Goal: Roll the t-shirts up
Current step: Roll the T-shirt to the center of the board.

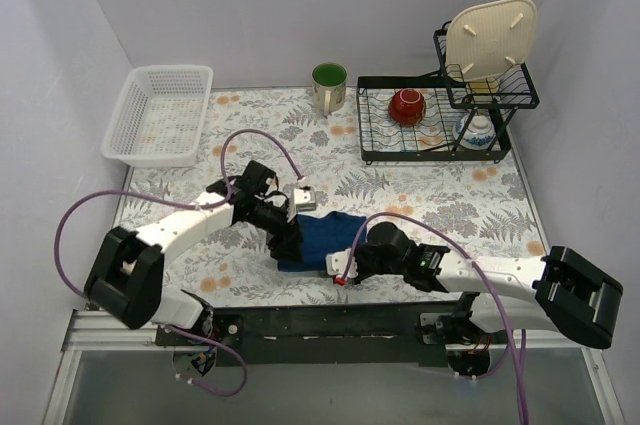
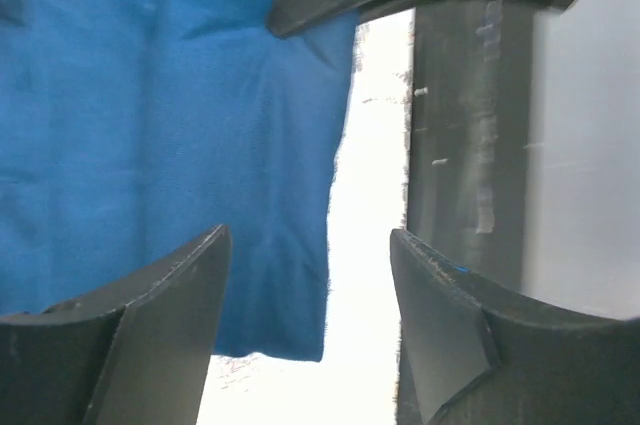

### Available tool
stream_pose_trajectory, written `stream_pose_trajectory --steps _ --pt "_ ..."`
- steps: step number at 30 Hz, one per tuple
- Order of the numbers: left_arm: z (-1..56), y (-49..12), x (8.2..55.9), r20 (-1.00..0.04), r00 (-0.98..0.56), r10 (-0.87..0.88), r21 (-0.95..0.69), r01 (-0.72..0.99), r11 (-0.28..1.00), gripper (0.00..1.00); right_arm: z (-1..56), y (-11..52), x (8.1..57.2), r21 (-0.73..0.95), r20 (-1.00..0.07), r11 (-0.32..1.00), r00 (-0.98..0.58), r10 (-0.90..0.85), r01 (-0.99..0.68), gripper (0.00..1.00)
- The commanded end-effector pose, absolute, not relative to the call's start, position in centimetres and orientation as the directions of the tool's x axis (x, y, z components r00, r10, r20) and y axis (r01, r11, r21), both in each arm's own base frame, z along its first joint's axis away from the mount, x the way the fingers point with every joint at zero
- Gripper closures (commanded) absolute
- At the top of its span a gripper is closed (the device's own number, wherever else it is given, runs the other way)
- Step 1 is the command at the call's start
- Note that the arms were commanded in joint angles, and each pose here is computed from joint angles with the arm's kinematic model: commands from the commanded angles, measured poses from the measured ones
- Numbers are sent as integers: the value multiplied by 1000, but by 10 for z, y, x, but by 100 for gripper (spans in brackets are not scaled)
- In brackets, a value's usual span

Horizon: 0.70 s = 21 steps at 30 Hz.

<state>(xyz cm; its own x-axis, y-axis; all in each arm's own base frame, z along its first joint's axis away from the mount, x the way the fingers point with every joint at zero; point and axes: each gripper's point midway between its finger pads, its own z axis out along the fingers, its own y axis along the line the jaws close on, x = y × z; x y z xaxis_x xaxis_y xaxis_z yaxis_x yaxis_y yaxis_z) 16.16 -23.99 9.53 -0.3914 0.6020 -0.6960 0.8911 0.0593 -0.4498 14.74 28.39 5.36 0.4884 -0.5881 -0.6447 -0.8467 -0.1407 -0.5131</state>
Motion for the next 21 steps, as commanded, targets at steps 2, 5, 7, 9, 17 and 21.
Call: stream_pose_trajectory --steps 2,5,7,9,17,21 --pt "87 -238 184 -777 -131 615 -37 986 163 33 65 290 142 -328 -742 -77 307 -596 -942 97" --pt "84 -244 184 -790 -25 613 93 983 160 32 64 288 142 -306 -744 -73 287 -603 -949 97" --pt "83 -243 194 -786 10 619 157 971 183 31 63 286 143 -302 -743 -78 285 -605 -950 97" --pt "75 -241 191 -781 31 624 168 972 162 31 61 285 143 -285 -746 -80 273 -607 -955 97" --pt "53 -254 176 -771 126 624 203 978 53 5 58 276 158 -257 -747 -47 230 -624 -965 96" --pt "50 -259 168 -757 201 622 262 965 7 2 57 273 162 -208 -757 -23 176 -630 -978 96"
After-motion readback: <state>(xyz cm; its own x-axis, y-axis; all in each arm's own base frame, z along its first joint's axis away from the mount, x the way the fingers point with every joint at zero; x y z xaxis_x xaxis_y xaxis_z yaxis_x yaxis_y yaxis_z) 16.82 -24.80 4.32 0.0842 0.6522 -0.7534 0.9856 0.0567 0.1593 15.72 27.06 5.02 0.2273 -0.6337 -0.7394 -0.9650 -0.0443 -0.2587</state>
